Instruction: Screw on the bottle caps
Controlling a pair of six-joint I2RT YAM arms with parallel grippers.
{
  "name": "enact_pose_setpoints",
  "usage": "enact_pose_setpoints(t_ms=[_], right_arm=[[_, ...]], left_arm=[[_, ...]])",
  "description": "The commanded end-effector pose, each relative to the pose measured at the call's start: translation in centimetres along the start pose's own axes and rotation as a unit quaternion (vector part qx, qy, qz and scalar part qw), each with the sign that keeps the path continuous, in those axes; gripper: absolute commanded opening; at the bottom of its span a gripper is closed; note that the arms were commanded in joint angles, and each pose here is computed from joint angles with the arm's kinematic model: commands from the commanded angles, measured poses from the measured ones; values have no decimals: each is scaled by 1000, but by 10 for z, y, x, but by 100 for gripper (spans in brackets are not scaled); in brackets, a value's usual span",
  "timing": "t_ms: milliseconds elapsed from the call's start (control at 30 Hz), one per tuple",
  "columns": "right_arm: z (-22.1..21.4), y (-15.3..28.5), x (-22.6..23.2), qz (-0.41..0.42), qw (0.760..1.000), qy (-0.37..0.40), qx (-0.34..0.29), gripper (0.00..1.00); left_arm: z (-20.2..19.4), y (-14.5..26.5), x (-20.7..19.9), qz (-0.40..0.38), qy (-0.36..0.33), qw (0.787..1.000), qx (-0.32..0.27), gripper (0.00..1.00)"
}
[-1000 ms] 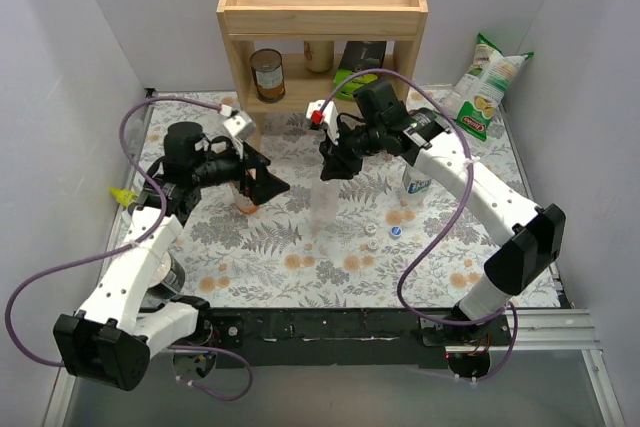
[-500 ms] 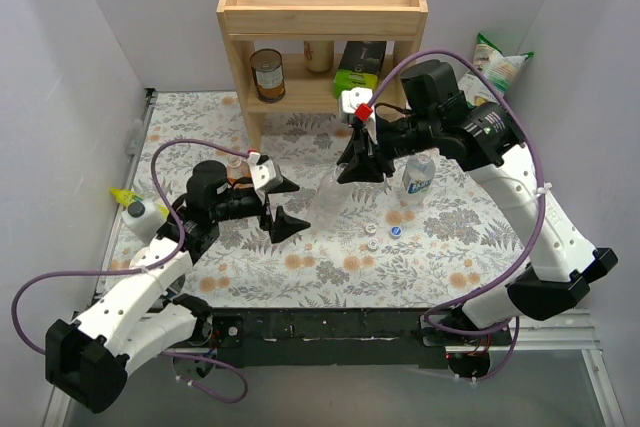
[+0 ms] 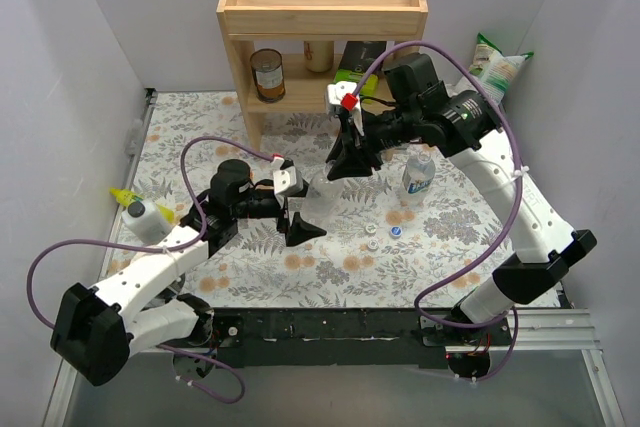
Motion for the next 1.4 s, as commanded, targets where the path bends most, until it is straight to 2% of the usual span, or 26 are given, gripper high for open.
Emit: enact_pose_setpoints(t_ms=[0,200,433,467,500,567,667,700,733,800,900,967,1000,1067,1133,1200,1233,1367], right_arm=[[19,5,13,30,999,26,-35,1],[15,3,15,34,999,25,-31,1],[2,0,12,29,999,11,-21,1],[-2,0,12,28,999,3,-16,8],[-3,0,12,24,1000,2,-13,24],[-1,11,8,-28,1000,0,-10,80],[8,41,9,-94,995,24,-31,94],[8,50,5,-116,992,26,-38,98],[7,56,4,-131,990,29,-40,99],[2,67,5,-148,987,46,-43,98],[-34,61,-6,-148,988,47,9,98],[-75,48,-18,-124,990,15,64,93],[-90,50,-27,-113,990,24,83,89],[-129,35,-43,-88,985,-48,137,75],[-154,34,-59,-87,980,-60,168,72],[-180,27,-73,-98,978,-29,184,75],[-185,31,-80,-117,973,19,197,77],[-222,28,-96,-127,957,92,243,73]], left_arm=[[14,-4,5,-5,-18,1000,-24,97],[12,-10,3,-20,-13,999,-25,88],[11,-12,2,-22,-17,999,-32,65],[12,-12,3,-22,-18,999,-35,60],[12,-12,3,-21,-19,999,-35,54],[13,-11,5,-11,-20,999,-31,47],[12,-6,5,2,-32,999,-19,40],[9,-5,8,16,-33,999,-10,26],[9,-3,9,22,-38,999,-4,15],[7,2,13,50,-43,998,9,0],[9,9,17,83,-49,995,19,0],[14,13,20,96,-44,994,22,0],[16,14,22,106,-38,993,24,0],[32,22,33,148,-18,989,16,0],[41,28,38,157,2,988,10,0],[45,32,41,157,7,987,19,0],[46,34,42,161,7,987,21,0],[45,39,44,158,17,987,26,0]])
Point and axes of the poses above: each gripper's point midway between its finger pads, its own y axis back along the fingers, its own x axis along the line the jaws close on, z = x × y, the point moved 5 cm from there along y, back along the fingers, and after that the axes turned 15 degrees about -y, right-handed, at the moved point
